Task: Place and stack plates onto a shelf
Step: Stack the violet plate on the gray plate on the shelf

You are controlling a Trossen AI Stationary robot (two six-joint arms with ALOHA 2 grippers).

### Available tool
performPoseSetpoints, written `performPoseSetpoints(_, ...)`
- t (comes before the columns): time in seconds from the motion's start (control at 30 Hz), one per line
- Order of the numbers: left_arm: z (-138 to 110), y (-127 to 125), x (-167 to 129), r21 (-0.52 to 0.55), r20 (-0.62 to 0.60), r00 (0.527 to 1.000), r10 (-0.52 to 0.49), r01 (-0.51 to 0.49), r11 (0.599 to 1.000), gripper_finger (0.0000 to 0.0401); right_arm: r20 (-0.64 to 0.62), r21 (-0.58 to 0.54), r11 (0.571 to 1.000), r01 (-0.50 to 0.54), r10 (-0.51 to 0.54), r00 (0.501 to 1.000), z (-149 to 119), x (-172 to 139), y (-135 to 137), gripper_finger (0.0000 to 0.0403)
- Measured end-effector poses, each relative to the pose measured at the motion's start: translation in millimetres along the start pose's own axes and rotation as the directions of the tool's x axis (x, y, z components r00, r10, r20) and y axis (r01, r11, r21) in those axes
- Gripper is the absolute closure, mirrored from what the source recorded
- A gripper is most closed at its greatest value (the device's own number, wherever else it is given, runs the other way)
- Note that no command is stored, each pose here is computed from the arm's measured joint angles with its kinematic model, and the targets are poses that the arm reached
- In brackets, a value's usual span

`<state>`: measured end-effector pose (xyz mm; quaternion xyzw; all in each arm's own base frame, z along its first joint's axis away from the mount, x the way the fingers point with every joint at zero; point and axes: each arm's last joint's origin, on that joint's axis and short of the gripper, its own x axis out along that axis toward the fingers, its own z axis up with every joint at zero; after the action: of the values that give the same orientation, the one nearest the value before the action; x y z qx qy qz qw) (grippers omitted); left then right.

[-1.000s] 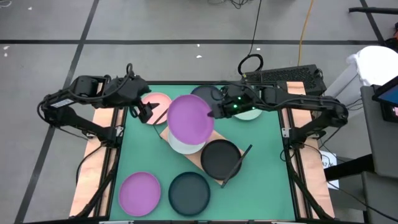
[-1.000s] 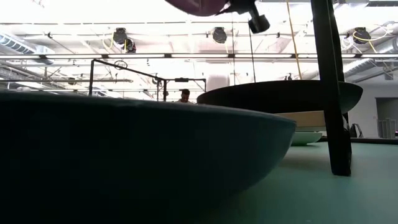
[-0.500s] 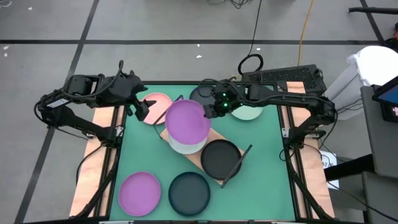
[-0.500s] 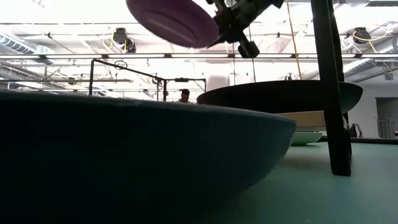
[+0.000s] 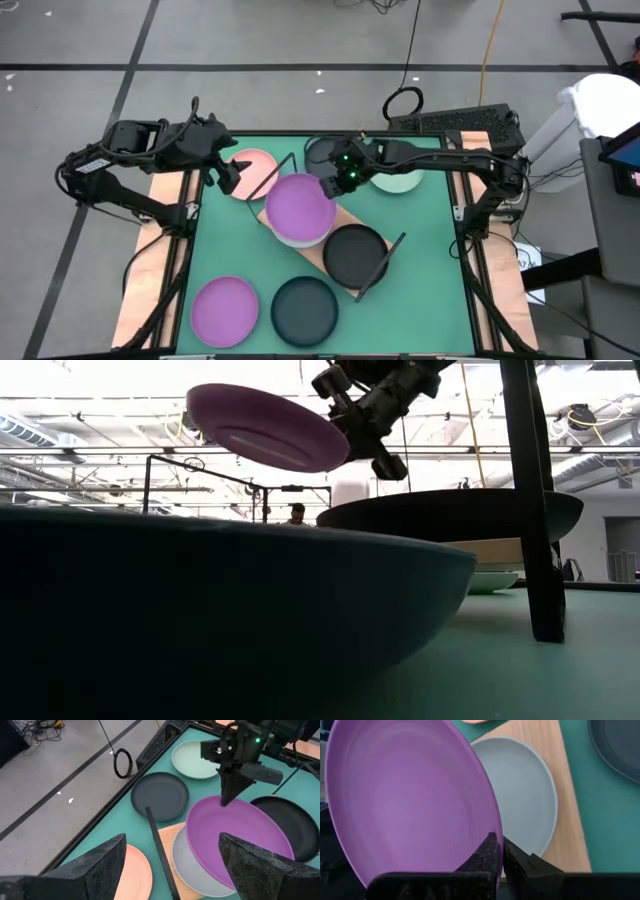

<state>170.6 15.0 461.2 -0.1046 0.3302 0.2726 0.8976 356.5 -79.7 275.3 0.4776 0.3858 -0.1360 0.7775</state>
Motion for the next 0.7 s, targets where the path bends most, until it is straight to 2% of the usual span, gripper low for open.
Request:
performPoseSetpoints(0.53, 0, 0, 0, -0.005, 0.0, 1.0, 0.0, 0.0, 1.0, 0.008, -0.022, 0.02, 1.0, 0.019, -0.019, 1.0, 1, 34, -6, 0.0397)
performPoseSetpoints(0.7, 0, 0, 0, -0.02, 0.0, 1.0, 0.0, 0.0, 1.0, 0.008, -0.016, 0.021, 0.998, 0.056, -0.055, 0.998, -4, 41, -5, 0.0397)
